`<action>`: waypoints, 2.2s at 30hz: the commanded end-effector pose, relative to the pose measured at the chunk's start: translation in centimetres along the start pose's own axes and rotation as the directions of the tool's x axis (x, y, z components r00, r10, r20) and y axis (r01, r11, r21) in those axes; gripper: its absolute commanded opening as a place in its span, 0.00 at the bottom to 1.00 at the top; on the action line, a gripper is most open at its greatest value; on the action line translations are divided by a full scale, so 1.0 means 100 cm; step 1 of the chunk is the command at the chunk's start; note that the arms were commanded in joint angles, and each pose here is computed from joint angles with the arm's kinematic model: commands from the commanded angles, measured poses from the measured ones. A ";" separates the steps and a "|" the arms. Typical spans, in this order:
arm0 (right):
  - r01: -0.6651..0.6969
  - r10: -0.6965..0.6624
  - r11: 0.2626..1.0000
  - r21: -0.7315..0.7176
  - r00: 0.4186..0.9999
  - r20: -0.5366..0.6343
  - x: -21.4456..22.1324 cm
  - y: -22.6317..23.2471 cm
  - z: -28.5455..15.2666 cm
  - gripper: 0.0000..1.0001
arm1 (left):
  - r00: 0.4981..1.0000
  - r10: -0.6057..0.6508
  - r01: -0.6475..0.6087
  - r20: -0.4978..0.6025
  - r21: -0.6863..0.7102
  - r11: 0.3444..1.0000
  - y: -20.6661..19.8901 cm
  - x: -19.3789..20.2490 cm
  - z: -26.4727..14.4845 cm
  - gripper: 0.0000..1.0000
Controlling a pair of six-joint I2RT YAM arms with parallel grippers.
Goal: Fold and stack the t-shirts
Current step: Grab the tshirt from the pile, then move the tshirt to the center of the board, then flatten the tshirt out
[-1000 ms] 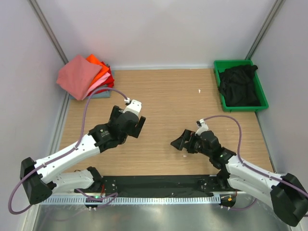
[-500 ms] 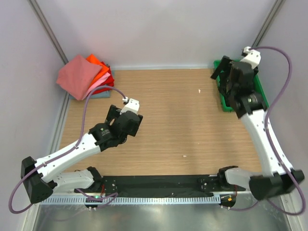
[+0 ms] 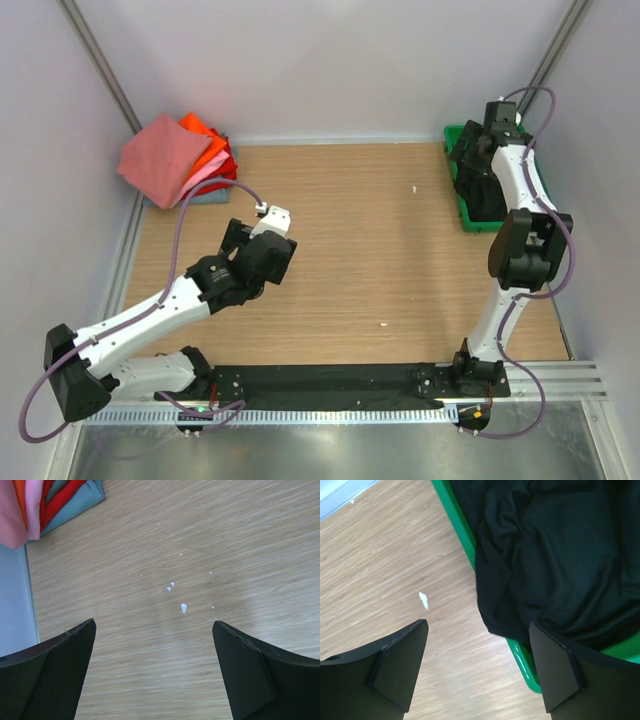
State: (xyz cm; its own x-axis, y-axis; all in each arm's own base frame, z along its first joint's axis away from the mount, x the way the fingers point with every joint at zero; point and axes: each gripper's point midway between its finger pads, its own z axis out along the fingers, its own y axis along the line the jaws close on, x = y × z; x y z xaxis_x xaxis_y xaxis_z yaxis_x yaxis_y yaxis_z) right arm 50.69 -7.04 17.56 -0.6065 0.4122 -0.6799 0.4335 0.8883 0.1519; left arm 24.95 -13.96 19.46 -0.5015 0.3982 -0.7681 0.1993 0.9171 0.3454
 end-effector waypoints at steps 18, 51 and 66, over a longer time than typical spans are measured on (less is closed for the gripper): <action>-0.014 0.012 1.000 -0.022 0.997 -0.080 0.027 0.003 0.061 0.40 | 1.000 -0.017 0.017 0.016 0.006 1.000 -0.004 -0.014 0.000 1.00; 0.399 -0.378 0.804 -0.441 0.915 0.139 0.066 0.214 -0.220 0.01 | 0.990 -0.141 0.133 -0.018 -0.230 0.964 0.060 -0.008 0.007 1.00; 0.345 -0.372 0.892 -0.291 0.927 -0.040 0.176 0.126 -0.188 0.91 | 0.982 -0.188 0.177 -0.034 -0.210 0.962 0.060 -0.004 0.014 1.00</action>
State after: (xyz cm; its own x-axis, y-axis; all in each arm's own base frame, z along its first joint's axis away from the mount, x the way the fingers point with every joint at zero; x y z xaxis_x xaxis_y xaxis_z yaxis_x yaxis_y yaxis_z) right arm 33.51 15.47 18.11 -0.8187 -0.0030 -0.5743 -0.0391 0.9980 0.0504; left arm 27.04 -7.68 20.51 -0.5738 0.2699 -0.7733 -0.0662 0.9258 0.3722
